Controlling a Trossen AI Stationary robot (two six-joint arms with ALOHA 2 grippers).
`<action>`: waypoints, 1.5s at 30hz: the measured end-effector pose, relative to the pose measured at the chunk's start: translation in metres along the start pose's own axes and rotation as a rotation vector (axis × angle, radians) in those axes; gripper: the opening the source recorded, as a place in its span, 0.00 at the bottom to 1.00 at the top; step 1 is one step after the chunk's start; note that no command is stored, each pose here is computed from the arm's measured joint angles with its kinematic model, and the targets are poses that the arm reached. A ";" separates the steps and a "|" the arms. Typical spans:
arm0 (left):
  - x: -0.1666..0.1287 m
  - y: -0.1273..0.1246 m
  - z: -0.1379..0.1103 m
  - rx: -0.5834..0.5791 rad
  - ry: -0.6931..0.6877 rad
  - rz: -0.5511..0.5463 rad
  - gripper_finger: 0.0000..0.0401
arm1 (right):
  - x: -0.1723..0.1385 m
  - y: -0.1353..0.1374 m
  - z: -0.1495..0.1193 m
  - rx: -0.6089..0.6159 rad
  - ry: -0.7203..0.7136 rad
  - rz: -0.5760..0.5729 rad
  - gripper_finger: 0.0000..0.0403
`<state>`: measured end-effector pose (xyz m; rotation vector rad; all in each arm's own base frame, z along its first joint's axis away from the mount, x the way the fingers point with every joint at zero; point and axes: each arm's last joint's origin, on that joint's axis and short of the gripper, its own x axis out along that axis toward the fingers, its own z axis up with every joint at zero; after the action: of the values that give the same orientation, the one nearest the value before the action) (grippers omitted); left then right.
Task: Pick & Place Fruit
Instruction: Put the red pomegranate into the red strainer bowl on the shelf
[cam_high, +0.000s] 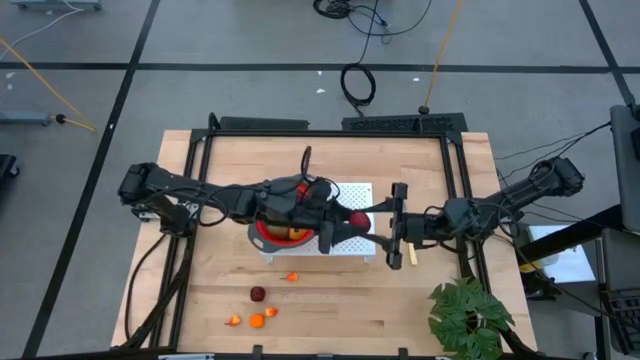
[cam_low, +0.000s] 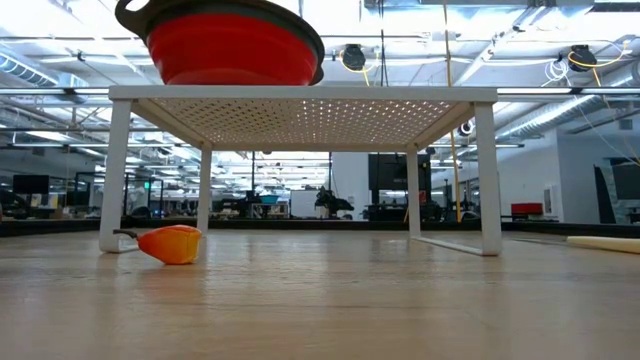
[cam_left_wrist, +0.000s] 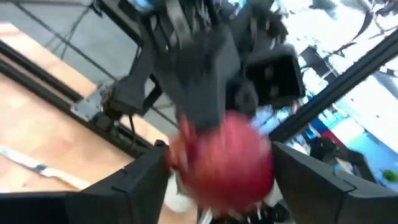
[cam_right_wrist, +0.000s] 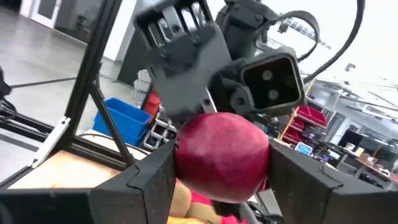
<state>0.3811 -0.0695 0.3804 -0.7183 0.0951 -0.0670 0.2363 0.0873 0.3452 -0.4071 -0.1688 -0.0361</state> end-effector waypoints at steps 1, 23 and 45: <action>0.000 0.001 0.000 0.000 0.009 -0.005 0.72 | 0.000 -0.001 0.000 -0.003 0.000 -0.005 0.54; 0.001 0.017 0.014 -0.011 0.064 -0.066 0.58 | 0.003 -0.004 -0.005 0.037 0.020 -0.017 0.54; -0.001 0.032 0.007 -0.012 0.188 0.049 0.51 | 0.001 0.001 -0.015 0.192 0.136 0.024 0.72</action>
<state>0.3821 -0.0404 0.3644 -0.7205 0.2927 -0.0873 0.2401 0.0824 0.3311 -0.2141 -0.0326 -0.0237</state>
